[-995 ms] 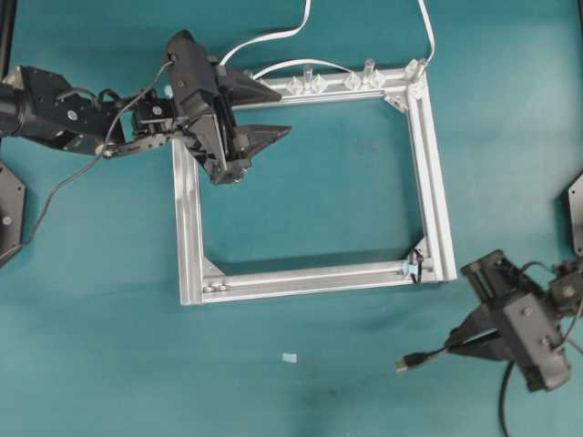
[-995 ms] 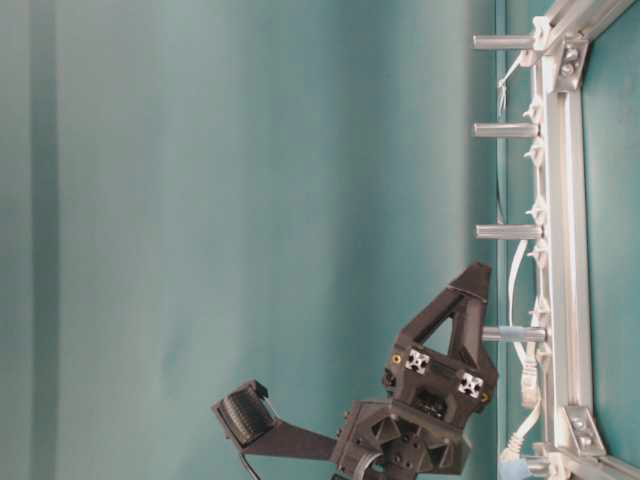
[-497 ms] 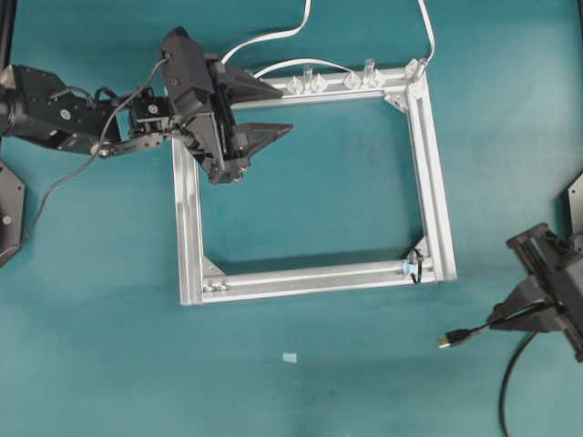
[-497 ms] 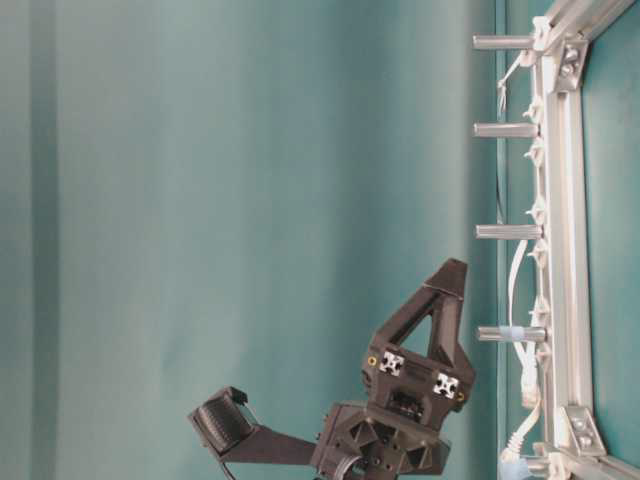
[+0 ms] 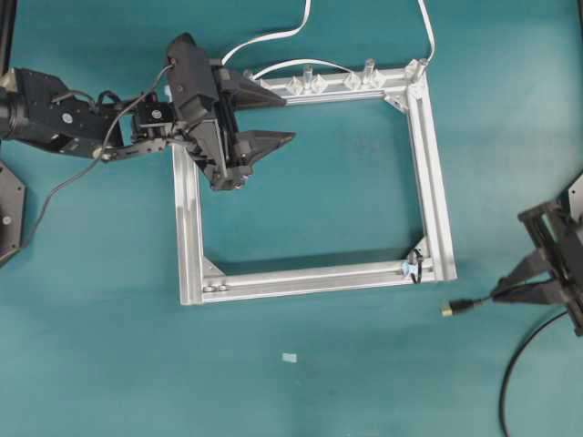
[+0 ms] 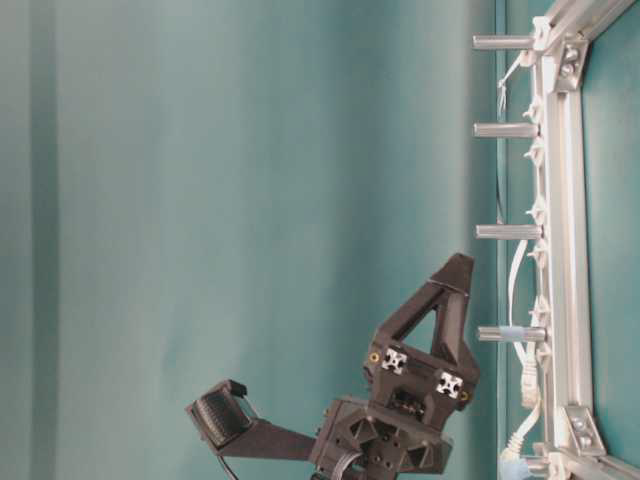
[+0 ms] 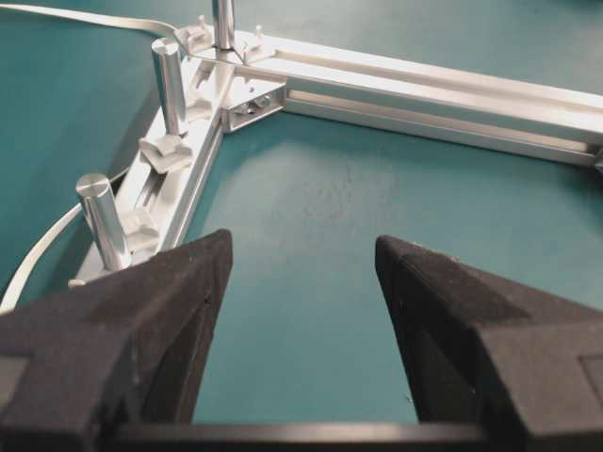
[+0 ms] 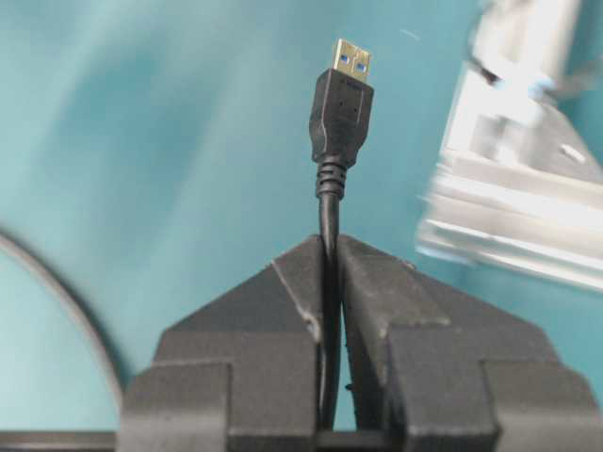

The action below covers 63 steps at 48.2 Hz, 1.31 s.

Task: Insert the wire through the string loop located on the right side.
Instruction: 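Lift the cable with the right gripper and carry it toward the zip-tie loop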

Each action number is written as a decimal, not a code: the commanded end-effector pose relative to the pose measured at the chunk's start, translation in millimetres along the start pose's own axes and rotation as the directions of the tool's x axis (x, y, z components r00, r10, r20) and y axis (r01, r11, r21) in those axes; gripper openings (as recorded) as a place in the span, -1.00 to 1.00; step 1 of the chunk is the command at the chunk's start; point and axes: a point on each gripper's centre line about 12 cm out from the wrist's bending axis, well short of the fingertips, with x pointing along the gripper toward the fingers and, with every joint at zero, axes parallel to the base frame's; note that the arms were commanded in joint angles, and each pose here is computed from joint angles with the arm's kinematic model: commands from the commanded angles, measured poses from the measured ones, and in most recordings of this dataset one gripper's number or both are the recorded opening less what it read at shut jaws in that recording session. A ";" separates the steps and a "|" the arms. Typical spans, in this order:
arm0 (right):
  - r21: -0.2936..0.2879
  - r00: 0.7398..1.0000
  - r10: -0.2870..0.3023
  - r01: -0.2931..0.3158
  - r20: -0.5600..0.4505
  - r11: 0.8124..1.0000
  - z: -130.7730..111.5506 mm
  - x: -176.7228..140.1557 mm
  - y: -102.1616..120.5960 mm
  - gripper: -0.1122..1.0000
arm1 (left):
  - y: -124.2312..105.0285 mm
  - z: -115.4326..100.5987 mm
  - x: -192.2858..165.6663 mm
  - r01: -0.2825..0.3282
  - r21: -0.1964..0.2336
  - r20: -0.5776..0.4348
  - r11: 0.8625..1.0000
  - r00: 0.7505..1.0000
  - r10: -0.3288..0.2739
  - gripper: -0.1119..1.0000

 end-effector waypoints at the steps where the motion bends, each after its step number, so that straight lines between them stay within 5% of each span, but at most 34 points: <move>1: 0.021 0.999 -0.031 0.031 0.022 0.999 3.7 -1.5 -7.0 -0.68 | -3.3 18.6 -1.1 0.009 -0.011 0.053 1.000 0.999 -0.009 0.36; 18: 0.091 0.988 -0.122 0.113 0.092 0.989 6.5 -12.7 -27.8 -0.68 | -3.9 19.2 -0.5 0.011 -0.009 0.055 1.000 0.998 -0.010 0.36; 63: 0.091 0.989 -0.121 0.114 0.079 0.989 5.5 -12.2 -27.9 -0.68 | -4.6 19.7 -0.3 0.012 -0.009 0.056 1.000 0.998 -0.012 0.36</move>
